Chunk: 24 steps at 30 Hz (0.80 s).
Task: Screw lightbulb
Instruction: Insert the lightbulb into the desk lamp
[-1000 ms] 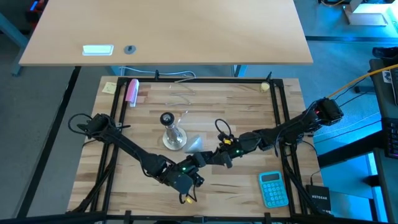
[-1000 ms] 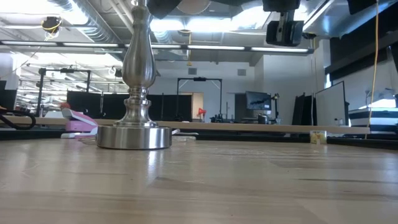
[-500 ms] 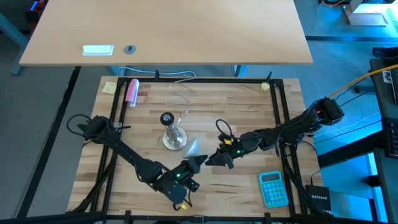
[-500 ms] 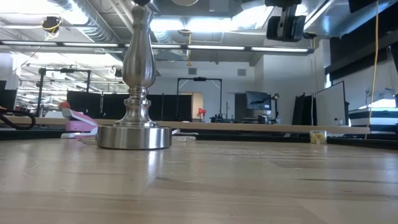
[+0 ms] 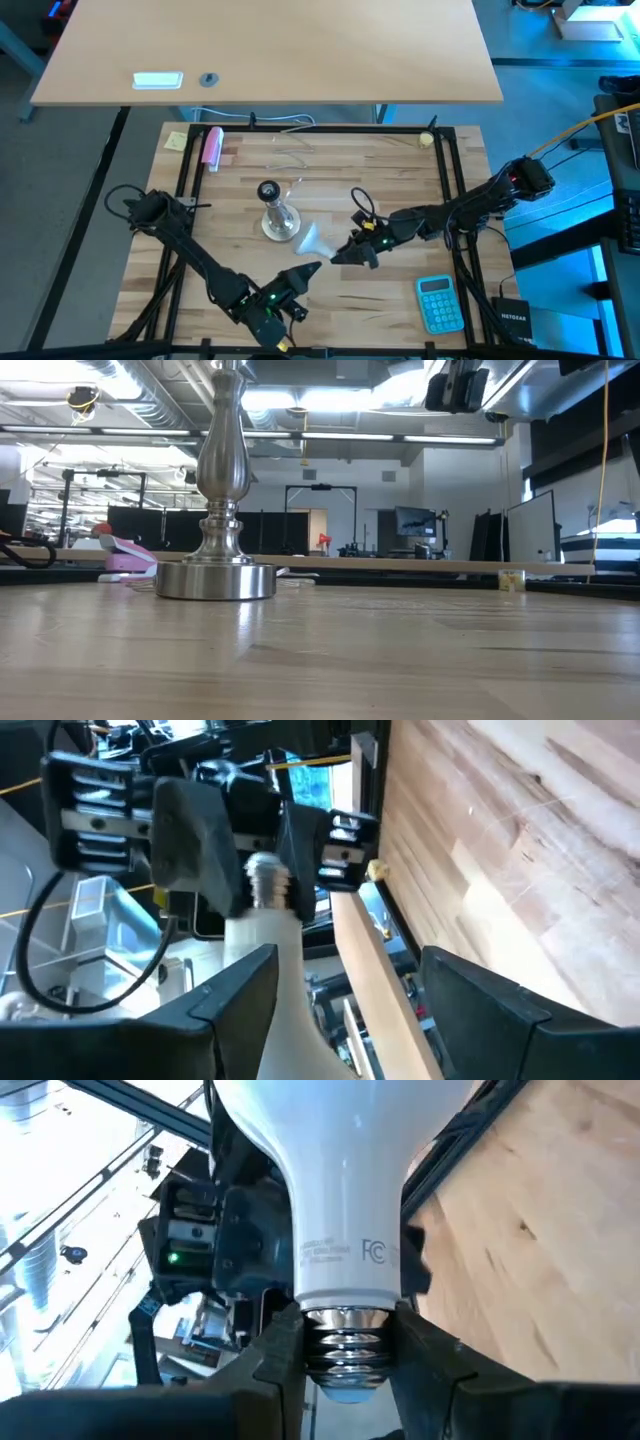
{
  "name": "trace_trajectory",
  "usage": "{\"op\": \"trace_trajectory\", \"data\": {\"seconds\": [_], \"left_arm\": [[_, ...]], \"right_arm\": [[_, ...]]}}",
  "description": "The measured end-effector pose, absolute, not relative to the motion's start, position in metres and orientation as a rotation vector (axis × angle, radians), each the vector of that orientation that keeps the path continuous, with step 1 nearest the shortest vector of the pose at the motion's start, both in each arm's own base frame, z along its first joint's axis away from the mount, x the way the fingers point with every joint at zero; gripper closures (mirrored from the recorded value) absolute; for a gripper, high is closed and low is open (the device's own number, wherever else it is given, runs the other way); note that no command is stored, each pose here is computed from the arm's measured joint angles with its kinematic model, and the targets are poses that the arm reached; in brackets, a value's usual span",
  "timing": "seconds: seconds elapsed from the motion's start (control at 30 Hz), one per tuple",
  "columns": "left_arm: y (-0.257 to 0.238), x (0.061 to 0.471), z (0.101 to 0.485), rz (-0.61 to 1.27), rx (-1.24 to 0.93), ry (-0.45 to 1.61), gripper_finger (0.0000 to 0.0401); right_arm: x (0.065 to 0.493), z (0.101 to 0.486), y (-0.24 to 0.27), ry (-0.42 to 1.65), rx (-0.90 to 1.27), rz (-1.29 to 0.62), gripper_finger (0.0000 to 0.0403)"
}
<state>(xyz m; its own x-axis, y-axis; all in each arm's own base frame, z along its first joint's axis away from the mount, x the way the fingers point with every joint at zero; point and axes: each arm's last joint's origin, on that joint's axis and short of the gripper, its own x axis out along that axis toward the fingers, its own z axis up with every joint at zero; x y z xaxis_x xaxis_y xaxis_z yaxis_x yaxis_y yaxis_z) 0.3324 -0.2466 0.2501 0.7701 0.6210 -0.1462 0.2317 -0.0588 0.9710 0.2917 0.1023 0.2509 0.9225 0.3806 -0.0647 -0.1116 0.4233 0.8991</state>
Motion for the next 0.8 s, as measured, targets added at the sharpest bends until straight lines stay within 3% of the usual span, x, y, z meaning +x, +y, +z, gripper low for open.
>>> {"op": "trace_trajectory", "data": {"seconds": [0.4, 0.8], "left_arm": [[-0.256, 0.325, 0.252, 0.341, 1.636, 0.659, 0.0164], [-0.276, 0.315, 0.274, 0.339, 1.562, 0.576, 0.0164]], "right_arm": [[0.296, 0.257, 0.087, 0.197, 1.096, 0.303, 0.0290], [0.276, 0.303, 0.071, -0.050, 0.942, 0.394, 0.0290]]}}
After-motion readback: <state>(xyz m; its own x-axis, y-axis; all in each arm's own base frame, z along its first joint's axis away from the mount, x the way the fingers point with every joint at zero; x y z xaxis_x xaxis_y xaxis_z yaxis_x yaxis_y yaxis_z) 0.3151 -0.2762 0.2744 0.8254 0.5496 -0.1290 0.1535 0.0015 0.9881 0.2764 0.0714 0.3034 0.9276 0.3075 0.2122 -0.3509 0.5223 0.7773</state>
